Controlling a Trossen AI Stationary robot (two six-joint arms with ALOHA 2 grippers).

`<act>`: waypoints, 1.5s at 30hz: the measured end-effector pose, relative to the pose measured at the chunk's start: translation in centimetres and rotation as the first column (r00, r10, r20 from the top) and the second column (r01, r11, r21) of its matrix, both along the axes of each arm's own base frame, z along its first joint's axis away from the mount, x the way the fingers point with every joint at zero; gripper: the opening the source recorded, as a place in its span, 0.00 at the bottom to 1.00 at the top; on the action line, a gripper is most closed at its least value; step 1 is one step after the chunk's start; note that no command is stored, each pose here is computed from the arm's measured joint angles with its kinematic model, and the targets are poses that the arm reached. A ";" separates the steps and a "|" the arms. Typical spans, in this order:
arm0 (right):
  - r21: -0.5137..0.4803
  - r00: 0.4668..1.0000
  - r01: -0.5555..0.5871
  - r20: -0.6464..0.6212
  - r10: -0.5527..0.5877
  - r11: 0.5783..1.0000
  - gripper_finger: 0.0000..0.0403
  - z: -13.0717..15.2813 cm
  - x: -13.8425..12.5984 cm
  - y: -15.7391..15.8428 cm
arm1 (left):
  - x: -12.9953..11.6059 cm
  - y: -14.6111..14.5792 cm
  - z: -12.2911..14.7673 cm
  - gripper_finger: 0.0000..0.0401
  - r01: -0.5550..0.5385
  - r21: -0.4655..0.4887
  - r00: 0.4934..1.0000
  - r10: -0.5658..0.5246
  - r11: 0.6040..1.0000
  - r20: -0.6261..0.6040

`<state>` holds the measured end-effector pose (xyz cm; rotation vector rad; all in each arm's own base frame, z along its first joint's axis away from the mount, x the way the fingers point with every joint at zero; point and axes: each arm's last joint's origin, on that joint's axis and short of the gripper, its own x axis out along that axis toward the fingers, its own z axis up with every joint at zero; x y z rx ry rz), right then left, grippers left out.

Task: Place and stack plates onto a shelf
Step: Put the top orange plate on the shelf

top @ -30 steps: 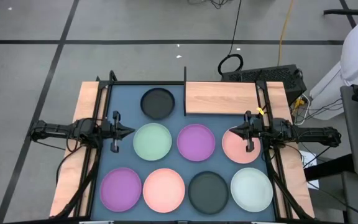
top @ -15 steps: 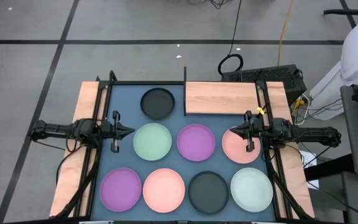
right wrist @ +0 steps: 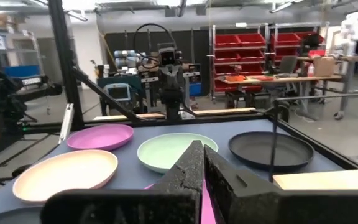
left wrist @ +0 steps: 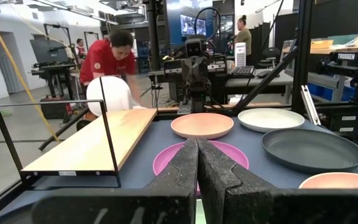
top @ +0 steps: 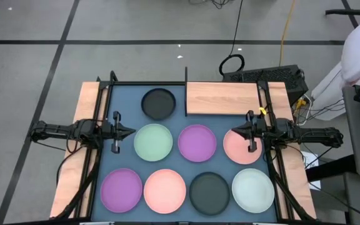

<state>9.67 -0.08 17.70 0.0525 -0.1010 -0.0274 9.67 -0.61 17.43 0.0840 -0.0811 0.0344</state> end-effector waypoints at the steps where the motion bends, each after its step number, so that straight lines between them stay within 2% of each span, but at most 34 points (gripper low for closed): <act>1: -0.001 1.000 -0.007 0.009 0.007 1.000 0.00 0.1 0.0 0.0 | 0.0 0.0 0.0 0.01 0.000 -0.001 1.000 0.000 1.000 0.000; 5: 0.004 0.999 -0.010 0.050 0.009 1.000 0.00 0.5 -0.1 0.0 | 0.0 0.0 0.0 0.01 0.000 -0.001 1.000 0.000 1.000 0.000; 10: 0.007 0.999 -0.011 -0.035 0.011 1.000 0.00 0.1 0.3 0.0 | 0.0 0.0 0.0 0.01 0.000 -0.001 1.000 0.000 1.000 0.000; 13: 0.000 1.000 -0.011 -0.006 0.011 1.000 0.00 2.1 0.3 0.0 | 0.0 0.0 0.0 0.01 0.000 -0.001 1.000 0.000 1.000 0.000; 16: -0.005 0.999 -0.012 -0.052 0.012 1.000 0.00 3.2 0.7 0.0 | 0.0 0.0 0.0 0.01 0.000 -0.001 1.000 0.000 1.000 0.000; 25: -0.039 0.996 -0.060 -0.075 0.057 0.997 0.00 9.5 2.5 0.2 | 0.0 0.0 0.0 0.01 0.000 -0.001 1.000 0.000 1.000 0.000; 34: -0.047 0.981 -0.067 -0.185 0.057 0.997 0.00 15.0 4.5 0.2 | 0.0 0.0 0.0 0.01 0.000 -0.001 1.000 0.000 1.000 0.000; 45: -0.055 0.961 -0.054 -0.275 0.037 0.997 0.00 21.3 4.4 0.1 | 0.0 0.0 0.0 0.01 0.000 -0.001 1.000 0.000 1.000 0.000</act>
